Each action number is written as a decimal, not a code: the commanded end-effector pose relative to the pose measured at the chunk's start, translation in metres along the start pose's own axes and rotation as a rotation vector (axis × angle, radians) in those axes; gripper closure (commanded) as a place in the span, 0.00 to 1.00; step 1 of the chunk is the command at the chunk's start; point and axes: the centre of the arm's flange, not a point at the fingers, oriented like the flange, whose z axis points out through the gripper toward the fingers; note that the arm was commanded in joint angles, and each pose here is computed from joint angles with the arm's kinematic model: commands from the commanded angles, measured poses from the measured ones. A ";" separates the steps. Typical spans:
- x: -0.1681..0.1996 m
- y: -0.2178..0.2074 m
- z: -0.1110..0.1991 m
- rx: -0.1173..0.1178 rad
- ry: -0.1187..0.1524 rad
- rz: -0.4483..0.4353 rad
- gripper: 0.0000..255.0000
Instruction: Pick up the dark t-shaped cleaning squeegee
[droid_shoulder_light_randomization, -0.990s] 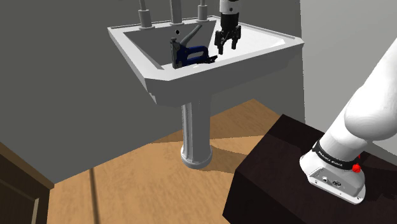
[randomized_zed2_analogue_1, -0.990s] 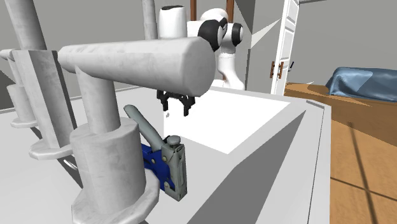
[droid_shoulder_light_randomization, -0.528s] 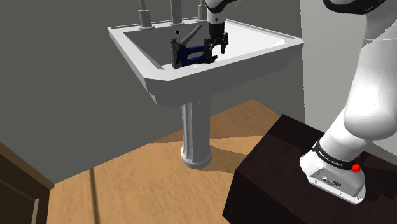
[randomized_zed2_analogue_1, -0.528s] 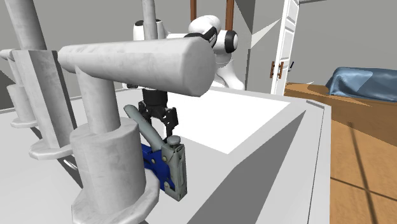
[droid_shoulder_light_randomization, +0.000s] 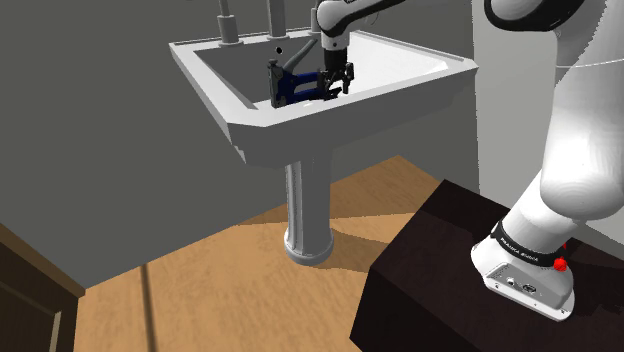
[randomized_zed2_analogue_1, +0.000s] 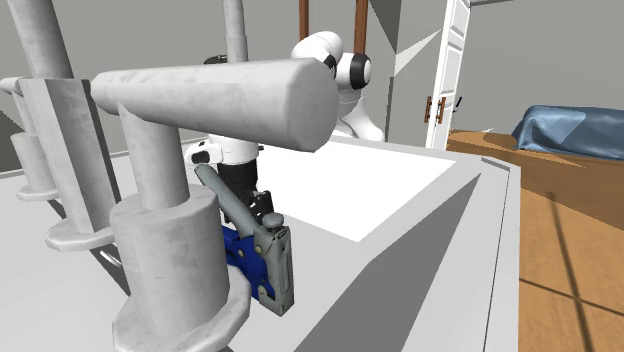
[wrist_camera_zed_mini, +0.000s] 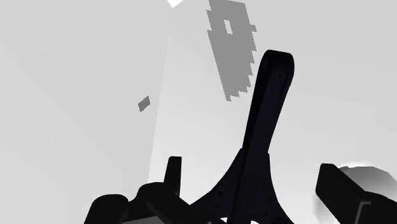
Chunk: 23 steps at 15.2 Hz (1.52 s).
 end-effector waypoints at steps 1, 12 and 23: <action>0.001 -0.001 0.009 0.000 0.001 0.000 0.00; 0.001 -0.001 0.009 0.000 0.001 0.000 1.00; -0.003 0.002 -0.049 0.000 0.001 0.000 1.00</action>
